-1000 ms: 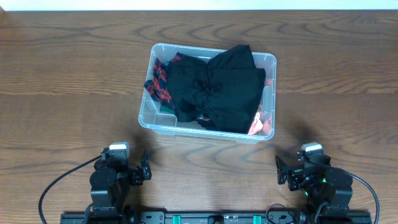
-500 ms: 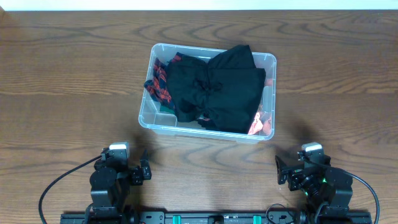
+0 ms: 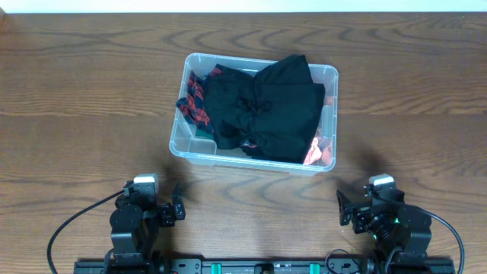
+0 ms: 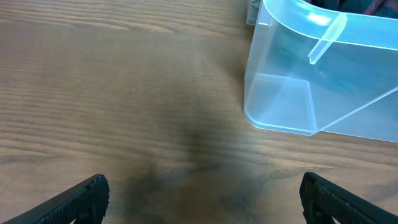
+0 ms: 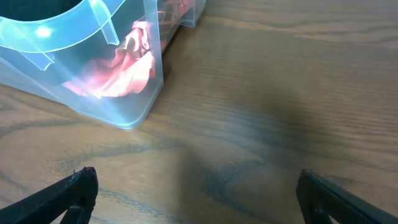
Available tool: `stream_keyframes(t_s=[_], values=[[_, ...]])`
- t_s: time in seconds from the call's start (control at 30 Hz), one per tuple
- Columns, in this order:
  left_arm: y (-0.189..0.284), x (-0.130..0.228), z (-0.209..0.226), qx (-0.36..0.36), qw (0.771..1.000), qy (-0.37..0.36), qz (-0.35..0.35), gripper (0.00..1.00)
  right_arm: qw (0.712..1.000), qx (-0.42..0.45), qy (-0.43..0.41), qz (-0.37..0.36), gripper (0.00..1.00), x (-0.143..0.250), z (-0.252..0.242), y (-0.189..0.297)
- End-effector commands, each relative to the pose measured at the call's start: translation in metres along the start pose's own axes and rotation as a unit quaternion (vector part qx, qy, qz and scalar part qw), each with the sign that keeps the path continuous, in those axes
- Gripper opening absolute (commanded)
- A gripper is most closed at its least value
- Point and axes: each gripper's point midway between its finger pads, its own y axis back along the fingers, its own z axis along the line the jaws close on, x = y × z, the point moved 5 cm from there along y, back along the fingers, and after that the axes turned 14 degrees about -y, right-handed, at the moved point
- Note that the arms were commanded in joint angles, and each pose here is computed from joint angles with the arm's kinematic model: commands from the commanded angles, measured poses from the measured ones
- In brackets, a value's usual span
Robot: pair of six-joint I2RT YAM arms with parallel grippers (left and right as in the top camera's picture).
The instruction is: Pack container
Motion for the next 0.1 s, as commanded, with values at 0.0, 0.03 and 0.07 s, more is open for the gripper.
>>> stream_keyframes(t_s=[0.0, 0.03, 0.07], values=[[-0.0015, 0.002, -0.0011, 0.003, 1.0, -0.006, 0.0, 0.98, 1.0, -0.009, 0.012, 0.003, 0.99, 0.0028, 0.0021, -0.0017], [-0.0015, 0.002, -0.0011, 0.003, 1.0, -0.006, 0.0, 0.98, 1.0, -0.009, 0.011, 0.003, 0.99, 0.0028, 0.0021, -0.0017], [-0.0015, 0.002, -0.0011, 0.003, 1.0, -0.006, 0.0, 0.98, 1.0, -0.009, 0.012, 0.003, 0.99, 0.0028, 0.0021, -0.0017]])
